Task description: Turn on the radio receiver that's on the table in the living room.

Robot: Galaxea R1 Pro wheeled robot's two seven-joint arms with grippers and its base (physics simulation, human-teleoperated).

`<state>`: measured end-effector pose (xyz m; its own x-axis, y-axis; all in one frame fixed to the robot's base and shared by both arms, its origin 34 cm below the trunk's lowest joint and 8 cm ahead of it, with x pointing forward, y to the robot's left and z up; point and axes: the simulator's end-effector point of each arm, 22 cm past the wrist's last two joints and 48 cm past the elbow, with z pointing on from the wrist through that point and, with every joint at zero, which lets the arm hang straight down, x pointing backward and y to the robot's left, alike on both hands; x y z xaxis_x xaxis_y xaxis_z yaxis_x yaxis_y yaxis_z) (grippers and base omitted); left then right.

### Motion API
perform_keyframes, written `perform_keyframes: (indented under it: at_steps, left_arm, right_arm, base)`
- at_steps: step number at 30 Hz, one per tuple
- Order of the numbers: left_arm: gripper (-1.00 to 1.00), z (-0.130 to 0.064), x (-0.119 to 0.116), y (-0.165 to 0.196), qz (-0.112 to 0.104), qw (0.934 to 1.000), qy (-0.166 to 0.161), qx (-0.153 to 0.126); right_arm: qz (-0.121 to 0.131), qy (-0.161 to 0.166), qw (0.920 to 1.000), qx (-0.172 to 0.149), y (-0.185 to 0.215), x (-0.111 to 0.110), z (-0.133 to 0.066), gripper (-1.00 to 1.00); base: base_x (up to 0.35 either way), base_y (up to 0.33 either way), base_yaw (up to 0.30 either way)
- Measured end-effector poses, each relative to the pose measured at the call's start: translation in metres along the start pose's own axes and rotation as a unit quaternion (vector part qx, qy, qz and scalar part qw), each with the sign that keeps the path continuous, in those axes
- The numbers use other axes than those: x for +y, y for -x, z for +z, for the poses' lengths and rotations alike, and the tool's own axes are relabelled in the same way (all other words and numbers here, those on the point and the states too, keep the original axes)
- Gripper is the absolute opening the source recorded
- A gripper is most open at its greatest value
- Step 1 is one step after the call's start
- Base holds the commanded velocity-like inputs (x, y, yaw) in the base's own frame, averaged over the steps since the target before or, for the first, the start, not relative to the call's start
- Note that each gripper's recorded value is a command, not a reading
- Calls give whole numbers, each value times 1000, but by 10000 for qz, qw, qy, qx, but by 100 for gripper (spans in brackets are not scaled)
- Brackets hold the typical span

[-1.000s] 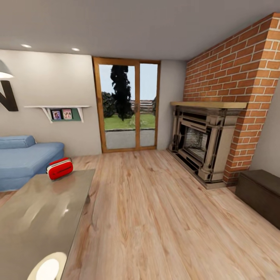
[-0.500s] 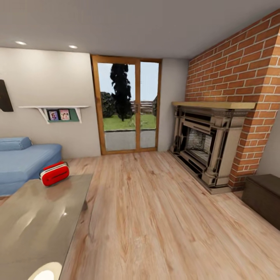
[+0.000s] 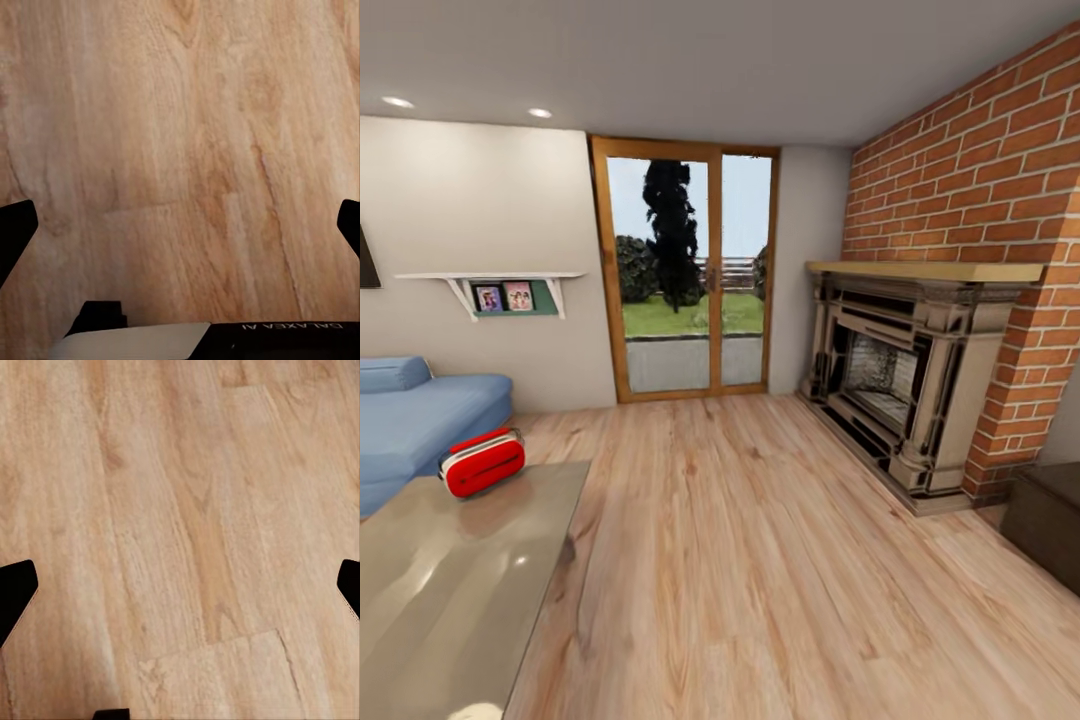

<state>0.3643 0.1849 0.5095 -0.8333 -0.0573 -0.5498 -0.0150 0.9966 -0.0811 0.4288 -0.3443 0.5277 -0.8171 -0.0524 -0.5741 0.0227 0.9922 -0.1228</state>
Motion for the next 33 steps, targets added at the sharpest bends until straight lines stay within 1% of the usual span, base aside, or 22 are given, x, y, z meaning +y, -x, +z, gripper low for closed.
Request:
perform_keyframes:
  at_steps: [6,21,33]
  left_arm:
    - [100,0,4,0,0,9999,106,3]
    - [100,0,5,0,3,9999,118,0]
    - [100,0,5,0,5,9999,120,3]
  right_arm:
    - [0,0,10000,0,0,0,0,100]
    - [6,-3,10000,0,0,0,0,100]
    - [7,-4,10000,0,0,0,0,100]
  base:
    - [329,-26,106]
    - [329,-125,4]
    - [329,-73,9]
